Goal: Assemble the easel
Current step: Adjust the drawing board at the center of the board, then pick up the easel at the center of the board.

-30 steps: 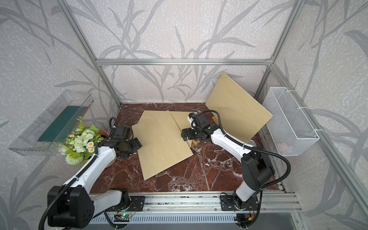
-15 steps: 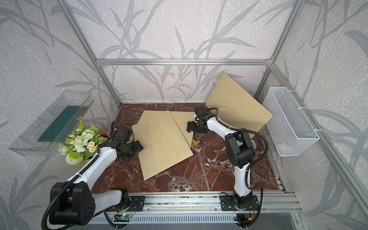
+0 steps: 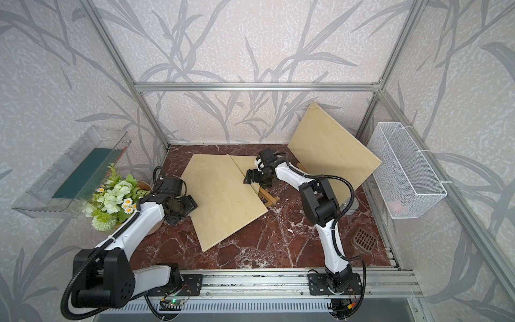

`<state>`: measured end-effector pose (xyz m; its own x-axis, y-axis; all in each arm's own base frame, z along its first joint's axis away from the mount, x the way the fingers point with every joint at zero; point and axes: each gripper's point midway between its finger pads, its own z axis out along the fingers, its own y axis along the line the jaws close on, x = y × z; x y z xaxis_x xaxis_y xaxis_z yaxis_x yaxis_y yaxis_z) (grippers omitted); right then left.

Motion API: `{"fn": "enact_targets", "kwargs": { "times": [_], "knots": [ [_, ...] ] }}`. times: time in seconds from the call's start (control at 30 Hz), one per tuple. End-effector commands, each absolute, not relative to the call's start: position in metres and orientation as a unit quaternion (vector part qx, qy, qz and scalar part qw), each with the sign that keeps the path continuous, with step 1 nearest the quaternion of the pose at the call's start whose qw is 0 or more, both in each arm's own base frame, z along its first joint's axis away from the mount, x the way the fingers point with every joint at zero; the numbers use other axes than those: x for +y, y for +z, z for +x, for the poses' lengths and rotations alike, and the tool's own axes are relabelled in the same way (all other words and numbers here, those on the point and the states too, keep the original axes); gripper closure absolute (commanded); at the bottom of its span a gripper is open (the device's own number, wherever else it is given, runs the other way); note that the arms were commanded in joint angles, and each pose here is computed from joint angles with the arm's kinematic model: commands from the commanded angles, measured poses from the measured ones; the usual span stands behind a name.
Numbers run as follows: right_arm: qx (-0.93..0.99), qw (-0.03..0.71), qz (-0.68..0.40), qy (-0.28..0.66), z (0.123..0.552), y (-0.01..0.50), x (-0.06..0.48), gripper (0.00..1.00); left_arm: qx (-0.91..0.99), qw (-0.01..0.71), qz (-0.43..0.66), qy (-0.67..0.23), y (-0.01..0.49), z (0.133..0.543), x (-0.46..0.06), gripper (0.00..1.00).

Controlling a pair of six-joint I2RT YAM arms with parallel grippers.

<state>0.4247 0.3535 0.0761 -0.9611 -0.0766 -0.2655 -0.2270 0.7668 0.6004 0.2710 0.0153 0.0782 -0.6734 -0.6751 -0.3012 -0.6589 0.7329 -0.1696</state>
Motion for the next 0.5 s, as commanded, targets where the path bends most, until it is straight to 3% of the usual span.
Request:
{"fn": "enact_targets", "kwargs": {
  "times": [0.0, 0.27, 0.47],
  "knots": [
    [0.903, 0.115, -0.140, 0.390, 0.411, 0.111, 0.397, 0.10, 0.915, 0.160, -0.369, 0.020, 0.075, 0.270, 0.031, 0.16],
    [0.934, 0.180, -0.158, 0.267, 0.413, 0.125, 0.329, 0.09, 0.922, 0.150, -0.355, 0.030, 0.076, 0.285, 0.033, 0.16],
    [0.941, 0.179, -0.169, 0.231, 0.391, 0.121, 0.286, 0.10, 0.923, 0.156, -0.349, 0.037, 0.080, 0.295, 0.036, 0.16]
  ]
}}
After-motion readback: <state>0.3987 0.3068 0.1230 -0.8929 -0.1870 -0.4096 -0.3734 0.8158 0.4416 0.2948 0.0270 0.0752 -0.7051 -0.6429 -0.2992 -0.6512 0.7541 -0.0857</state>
